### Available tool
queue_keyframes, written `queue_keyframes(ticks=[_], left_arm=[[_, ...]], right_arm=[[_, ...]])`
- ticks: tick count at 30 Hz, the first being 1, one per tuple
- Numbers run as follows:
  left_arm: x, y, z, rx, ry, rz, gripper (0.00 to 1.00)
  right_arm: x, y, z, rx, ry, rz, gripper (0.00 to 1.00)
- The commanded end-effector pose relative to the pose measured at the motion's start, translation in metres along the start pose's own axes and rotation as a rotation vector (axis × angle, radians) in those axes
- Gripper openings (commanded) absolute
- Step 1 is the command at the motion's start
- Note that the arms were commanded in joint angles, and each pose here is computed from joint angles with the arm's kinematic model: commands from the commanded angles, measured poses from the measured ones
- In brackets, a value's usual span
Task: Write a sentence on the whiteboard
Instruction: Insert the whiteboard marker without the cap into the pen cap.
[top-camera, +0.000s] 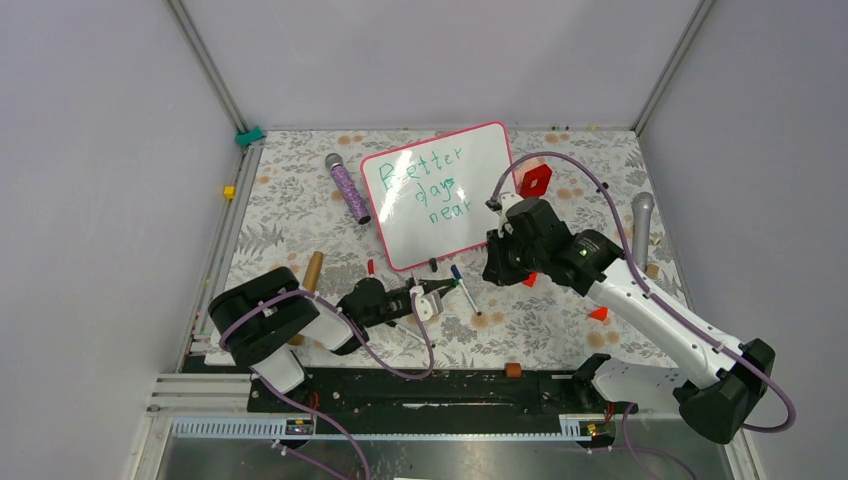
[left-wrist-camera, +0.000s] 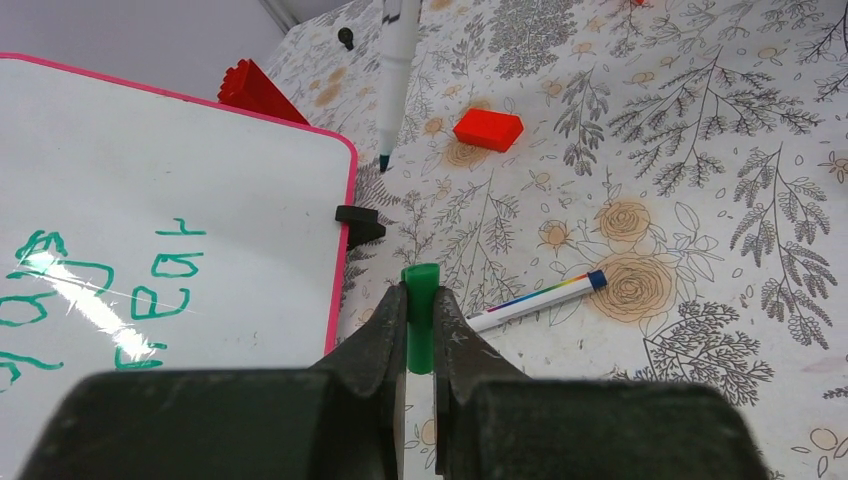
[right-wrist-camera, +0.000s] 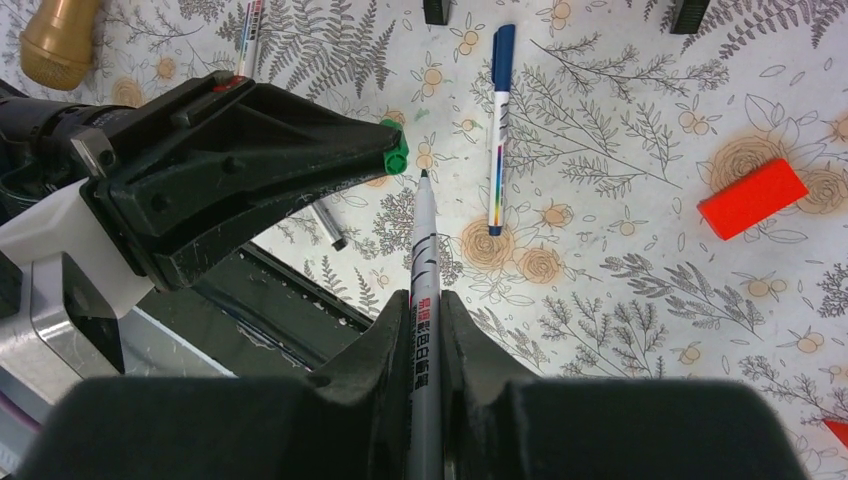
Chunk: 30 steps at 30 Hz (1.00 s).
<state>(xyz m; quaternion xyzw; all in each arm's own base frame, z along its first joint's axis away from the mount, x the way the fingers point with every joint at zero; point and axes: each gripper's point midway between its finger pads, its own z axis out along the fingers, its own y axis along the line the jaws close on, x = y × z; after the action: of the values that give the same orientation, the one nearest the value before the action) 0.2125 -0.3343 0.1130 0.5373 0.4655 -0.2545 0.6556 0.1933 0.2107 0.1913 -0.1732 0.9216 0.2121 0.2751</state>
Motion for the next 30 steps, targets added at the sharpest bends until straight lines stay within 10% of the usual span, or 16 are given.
queue_keyframes(ticks=[1,15,23,30], left_arm=[[-0.022,0.002,0.008,0.02,-0.085,0.034,0.0],[-0.029,0.022,0.009,-0.11,-0.106,-0.126,0.0],[-0.06,0.098,-0.017,-0.62,-0.254,-1.135,0.0],[-0.065,0.116,-0.043,-0.879,-0.212,-1.649,0.0]], right_arm=[[-0.007,0.012,0.003,-0.057,-0.018,-0.034,0.0],[-0.001,-0.004,-0.003,0.015,-0.059,-0.004,0.0],[-0.02,-0.023,-0.037,0.06,-0.34,0.001,0.0],[-0.033,0.036,-0.068,-0.319,-0.573,-0.068,0.0]])
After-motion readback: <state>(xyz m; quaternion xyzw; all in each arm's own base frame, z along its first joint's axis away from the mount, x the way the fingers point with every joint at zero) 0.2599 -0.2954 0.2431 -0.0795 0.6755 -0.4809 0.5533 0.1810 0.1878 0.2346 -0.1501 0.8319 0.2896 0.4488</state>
